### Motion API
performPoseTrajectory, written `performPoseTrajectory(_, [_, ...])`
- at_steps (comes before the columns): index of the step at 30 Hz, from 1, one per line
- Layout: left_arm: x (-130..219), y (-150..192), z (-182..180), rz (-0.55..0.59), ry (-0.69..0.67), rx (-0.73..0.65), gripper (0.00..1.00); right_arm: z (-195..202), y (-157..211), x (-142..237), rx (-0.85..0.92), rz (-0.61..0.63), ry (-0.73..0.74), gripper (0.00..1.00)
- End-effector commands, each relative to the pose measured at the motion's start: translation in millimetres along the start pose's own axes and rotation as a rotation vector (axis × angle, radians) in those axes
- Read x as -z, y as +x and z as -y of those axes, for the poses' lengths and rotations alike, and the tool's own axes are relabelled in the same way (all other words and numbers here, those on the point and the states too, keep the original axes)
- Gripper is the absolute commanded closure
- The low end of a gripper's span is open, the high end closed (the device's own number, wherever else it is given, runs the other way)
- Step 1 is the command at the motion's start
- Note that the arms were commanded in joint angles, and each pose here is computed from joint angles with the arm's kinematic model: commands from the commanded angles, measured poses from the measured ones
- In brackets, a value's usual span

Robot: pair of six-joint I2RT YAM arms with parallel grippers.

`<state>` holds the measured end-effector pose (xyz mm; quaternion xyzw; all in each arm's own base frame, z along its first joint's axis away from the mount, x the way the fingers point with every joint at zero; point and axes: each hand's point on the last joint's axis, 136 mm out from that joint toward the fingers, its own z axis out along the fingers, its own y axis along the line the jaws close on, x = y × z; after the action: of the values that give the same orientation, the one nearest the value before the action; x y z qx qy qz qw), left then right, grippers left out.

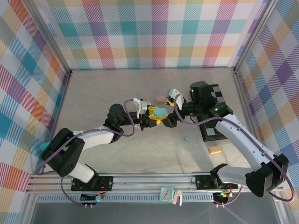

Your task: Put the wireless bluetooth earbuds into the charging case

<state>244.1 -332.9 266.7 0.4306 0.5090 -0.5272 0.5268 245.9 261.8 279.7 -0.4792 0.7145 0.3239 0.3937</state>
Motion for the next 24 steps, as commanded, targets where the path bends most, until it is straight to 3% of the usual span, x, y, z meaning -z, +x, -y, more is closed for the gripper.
performPoseTrajectory(1, [0.6,-18.4,8.2,0.047,0.05,-0.048,0.73,16.9,-6.2,-0.5,0.032,-0.005,0.089,0.06])
performPoseTrajectory(16, [1.6,-16.2,13.1,0.039,0.074,-0.052,0.73,44.6,-18.3,12.0,-0.08,0.047,0.24,0.1])
performPoseTrajectory(24, [2.9,-12.1,13.7,0.033,0.072,-0.05,0.73,46.2,-33.4,19.5,-0.11,0.114,0.245,0.11])
